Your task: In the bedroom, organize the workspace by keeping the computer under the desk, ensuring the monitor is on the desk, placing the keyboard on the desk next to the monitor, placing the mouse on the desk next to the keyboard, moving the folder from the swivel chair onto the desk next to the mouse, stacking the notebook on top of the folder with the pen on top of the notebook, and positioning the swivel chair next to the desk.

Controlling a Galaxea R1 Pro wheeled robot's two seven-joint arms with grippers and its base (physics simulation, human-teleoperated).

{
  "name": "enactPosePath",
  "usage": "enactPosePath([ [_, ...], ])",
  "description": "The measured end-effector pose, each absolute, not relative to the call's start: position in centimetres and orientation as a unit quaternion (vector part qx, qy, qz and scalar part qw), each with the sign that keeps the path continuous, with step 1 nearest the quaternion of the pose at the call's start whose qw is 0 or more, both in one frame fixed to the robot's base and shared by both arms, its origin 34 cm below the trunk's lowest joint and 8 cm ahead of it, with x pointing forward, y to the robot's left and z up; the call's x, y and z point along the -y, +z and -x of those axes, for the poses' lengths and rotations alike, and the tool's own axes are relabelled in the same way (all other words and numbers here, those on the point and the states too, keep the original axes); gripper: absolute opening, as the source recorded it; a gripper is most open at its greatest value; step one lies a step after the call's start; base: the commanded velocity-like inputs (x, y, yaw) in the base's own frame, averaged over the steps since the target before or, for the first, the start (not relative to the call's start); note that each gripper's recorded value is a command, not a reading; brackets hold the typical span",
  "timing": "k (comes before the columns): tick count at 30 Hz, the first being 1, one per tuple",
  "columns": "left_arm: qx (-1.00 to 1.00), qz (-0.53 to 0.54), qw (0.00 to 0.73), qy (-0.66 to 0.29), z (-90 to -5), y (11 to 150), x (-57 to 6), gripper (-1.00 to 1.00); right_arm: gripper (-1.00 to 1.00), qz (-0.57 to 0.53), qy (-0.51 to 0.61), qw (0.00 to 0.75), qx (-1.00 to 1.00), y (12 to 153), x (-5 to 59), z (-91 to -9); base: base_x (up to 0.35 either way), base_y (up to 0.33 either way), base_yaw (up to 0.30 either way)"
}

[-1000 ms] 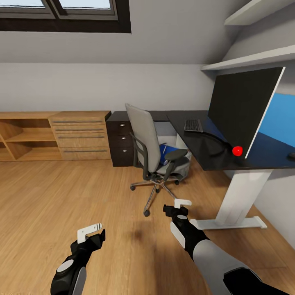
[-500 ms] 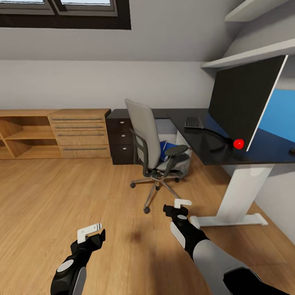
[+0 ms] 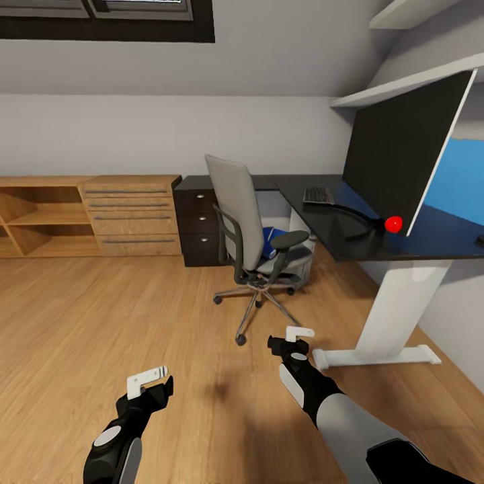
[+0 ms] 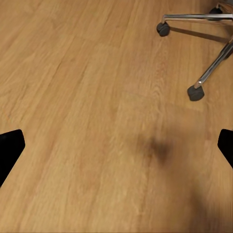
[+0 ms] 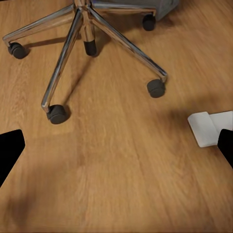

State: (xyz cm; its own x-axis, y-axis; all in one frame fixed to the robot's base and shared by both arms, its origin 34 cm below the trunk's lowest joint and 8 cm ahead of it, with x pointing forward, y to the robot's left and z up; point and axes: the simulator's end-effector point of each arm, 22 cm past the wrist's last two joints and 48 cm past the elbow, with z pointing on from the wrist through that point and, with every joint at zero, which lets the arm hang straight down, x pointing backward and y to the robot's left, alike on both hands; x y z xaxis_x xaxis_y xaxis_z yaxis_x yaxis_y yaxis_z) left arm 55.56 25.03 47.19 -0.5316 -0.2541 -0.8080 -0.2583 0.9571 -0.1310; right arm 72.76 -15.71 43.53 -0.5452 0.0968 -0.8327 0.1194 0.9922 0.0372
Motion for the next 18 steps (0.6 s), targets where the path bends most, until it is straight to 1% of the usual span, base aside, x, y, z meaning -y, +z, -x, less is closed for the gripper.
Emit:
enactPosePath([
  [6, -0.875, 0.146, 0.462, 0.002, -55.2, 45.9, -25.0, 1.00, 1.00, -0.061, -0.011, 0.475, -0.878, 42.3, 15.7, -72.4, 0.000, 0.000, -0.018],
  [18, -0.872, 0.146, 0.468, 0.002, -55.3, 46.5, -25.1, 1.00, 1.00, -0.061, -0.011, 0.481, -0.875, 43.1, 15.7, -72.6, 0.000, 0.000, -0.066],
])
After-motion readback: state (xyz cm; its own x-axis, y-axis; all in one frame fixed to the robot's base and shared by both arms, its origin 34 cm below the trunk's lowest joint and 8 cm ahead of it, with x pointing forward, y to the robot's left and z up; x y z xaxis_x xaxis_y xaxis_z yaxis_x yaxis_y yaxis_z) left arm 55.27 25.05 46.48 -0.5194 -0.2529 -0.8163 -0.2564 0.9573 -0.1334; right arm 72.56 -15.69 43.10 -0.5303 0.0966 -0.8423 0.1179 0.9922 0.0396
